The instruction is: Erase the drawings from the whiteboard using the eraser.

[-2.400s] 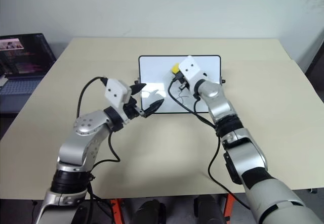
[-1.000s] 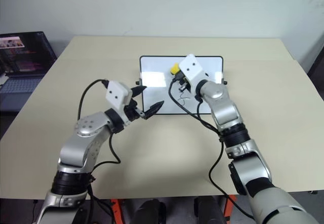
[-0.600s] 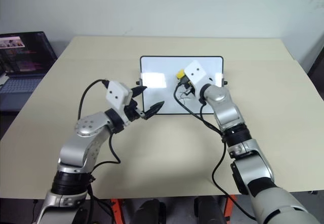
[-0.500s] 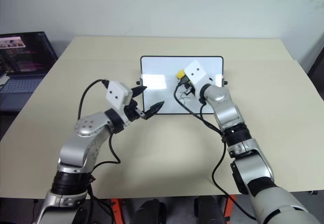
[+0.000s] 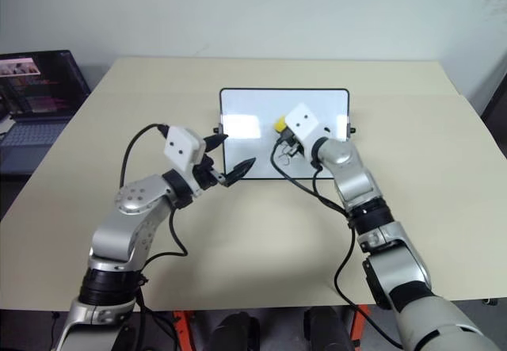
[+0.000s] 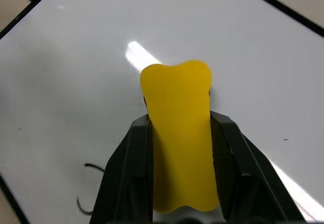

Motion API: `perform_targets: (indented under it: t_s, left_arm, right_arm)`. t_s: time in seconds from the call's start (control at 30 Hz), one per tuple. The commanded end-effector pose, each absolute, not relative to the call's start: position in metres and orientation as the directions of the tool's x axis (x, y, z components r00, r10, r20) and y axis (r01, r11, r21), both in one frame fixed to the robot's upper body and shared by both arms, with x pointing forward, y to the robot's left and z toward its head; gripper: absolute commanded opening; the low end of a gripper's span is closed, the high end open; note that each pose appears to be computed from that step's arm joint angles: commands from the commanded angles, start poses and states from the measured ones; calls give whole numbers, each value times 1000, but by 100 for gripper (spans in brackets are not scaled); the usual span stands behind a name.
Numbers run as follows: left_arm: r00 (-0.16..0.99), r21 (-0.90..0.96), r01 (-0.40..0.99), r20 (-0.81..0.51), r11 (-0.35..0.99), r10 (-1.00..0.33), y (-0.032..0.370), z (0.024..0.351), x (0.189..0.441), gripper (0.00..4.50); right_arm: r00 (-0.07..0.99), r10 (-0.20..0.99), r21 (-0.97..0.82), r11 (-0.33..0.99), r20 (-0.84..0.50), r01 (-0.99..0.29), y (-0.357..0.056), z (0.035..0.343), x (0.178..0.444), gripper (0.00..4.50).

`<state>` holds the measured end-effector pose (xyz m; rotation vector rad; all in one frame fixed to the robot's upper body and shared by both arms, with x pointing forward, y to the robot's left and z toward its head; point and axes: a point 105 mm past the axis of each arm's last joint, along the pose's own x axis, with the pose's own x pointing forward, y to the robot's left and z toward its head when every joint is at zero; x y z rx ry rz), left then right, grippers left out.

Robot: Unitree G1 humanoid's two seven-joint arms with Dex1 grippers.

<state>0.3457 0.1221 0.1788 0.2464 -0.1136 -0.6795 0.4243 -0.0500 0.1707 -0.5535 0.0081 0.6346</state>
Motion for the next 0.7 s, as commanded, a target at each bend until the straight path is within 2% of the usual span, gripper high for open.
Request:
perform_targets:
  t_s: [0.03, 0.53, 0.7]
  left_arm:
    - [773, 299, 585, 74, 754, -630, 124, 195, 342, 450]
    - [772, 292, 587, 77, 755, -630, 121, 192, 341, 450]
    - [764, 290, 597, 76, 747, -640, 118, 191, 341, 450]
  right_arm:
    - [794, 565, -490, 639, -225, -593, -50, 157, 419, 119]
    - [790, 574, -496, 632, -216, -595, -48, 162, 416, 119]
    - [795, 594, -465, 674, -122, -575, -42, 196, 410, 119]
